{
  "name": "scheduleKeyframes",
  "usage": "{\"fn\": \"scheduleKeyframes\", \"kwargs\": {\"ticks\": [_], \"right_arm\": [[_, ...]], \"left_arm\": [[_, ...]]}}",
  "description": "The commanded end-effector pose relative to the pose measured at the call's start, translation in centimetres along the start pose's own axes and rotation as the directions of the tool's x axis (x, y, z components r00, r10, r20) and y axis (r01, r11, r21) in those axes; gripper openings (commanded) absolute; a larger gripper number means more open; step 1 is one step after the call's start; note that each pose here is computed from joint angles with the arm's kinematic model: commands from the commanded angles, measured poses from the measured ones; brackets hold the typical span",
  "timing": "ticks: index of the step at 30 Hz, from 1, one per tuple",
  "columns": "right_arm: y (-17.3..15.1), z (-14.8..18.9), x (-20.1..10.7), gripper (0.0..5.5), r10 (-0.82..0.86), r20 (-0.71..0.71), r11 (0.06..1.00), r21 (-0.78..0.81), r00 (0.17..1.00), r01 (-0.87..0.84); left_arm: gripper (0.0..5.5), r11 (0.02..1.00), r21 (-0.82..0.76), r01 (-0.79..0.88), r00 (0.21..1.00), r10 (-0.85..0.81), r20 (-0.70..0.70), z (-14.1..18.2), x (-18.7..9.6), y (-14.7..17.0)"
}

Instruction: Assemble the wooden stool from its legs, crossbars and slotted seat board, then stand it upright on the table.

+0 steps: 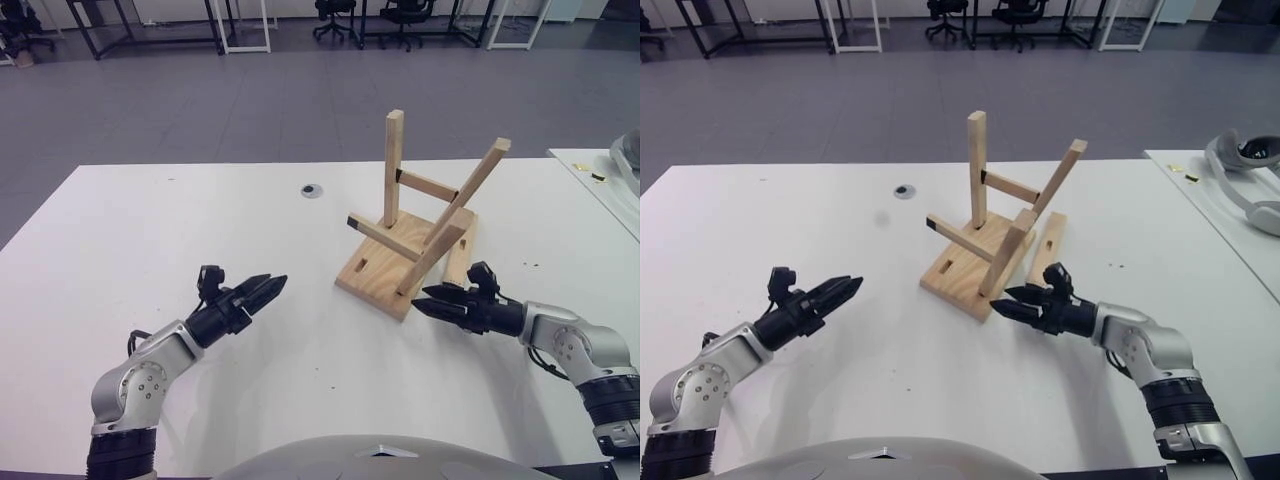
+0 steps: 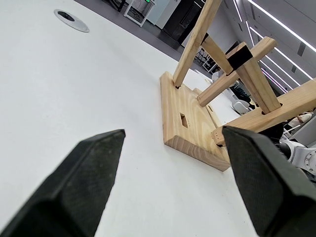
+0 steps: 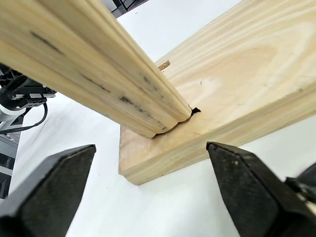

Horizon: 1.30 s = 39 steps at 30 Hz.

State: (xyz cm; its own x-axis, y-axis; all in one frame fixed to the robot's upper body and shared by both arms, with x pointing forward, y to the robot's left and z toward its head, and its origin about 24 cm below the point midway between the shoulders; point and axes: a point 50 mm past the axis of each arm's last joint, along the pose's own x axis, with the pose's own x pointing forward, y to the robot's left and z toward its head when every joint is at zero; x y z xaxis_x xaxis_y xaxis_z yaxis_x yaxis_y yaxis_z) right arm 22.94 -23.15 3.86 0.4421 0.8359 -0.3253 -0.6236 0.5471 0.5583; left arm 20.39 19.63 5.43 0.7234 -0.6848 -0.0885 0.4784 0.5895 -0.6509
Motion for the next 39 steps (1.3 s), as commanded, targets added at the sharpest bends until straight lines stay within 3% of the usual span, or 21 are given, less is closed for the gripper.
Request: {"fn": "scheduleKeyframes", "kwargs": {"ticks": [1, 5, 9, 13, 18, 22, 29, 32, 39], "right_arm": [[-0.6, 0.9, -0.3, 5.02, -0.058, -0.015, 0.994, -0.094, 0.998, 0.057], [-2.4, 3.1, -1.2, 5.37, -0.22, 0.139, 0.954, -0.177, 0.966, 0.243], [-4.2, 3.6, -2.3, 5.37, -0.385, 0.315, 0.902, -0.069, 0.867, 0.425], [-4.8, 3.1, -2.3, 5.37, -0.48, 0.348, 0.85, -0.043, 0.805, 0.526], [-5.6, 1.7, -0.1, 5.37, -0.579, 0.341, 0.784, -0.016, 0.741, 0.62], [-6.3, -0.3, 1.1, 5.37, -0.718, 0.231, 0.681, 0.036, 0.657, 0.732], [-6.8, -0.9, 0.8, 4.11, -0.841, 0.165, 0.54, 0.206, 0.515, 0.816], [-7.1, -0.6, 0.2, 3.69, -0.878, 0.155, 0.477, 0.198, 0.453, 0.856], [-7.3, 0.3, -0.2, 2.41, -0.888, 0.181, 0.446, 0.122, 0.422, 0.886]], "left_arm": [[3.63, 1.0, 0.016, -0.006, 1.0, 0.006, -0.001, 0.1, 0.1, -0.1], [3.63, 1.0, 0.021, -0.015, 1.0, 0.015, -0.007, -0.1, 0.0, 0.0], [3.63, 0.999, 0.028, -0.044, 0.998, 0.045, -0.034, -1.1, -0.4, 0.5], [3.63, 0.998, 0.028, -0.047, 0.998, 0.048, -0.041, -1.4, -0.4, 0.7], [3.63, 0.998, 0.043, -0.056, 0.997, 0.058, -0.048, -1.5, -0.4, 0.8], [3.63, 0.996, 0.047, -0.073, 0.996, 0.075, -0.054, -1.7, -0.5, 0.9], [3.63, 0.995, 0.048, -0.092, 0.995, 0.094, -0.045, -2.0, -0.6, 0.9], [3.63, 0.993, 0.052, -0.102, 0.994, 0.104, -0.043, -1.9, -0.6, 1.1], [3.63, 0.992, 0.069, -0.102, 0.994, 0.105, -0.04, -1.6, -0.3, 1.1]]}}
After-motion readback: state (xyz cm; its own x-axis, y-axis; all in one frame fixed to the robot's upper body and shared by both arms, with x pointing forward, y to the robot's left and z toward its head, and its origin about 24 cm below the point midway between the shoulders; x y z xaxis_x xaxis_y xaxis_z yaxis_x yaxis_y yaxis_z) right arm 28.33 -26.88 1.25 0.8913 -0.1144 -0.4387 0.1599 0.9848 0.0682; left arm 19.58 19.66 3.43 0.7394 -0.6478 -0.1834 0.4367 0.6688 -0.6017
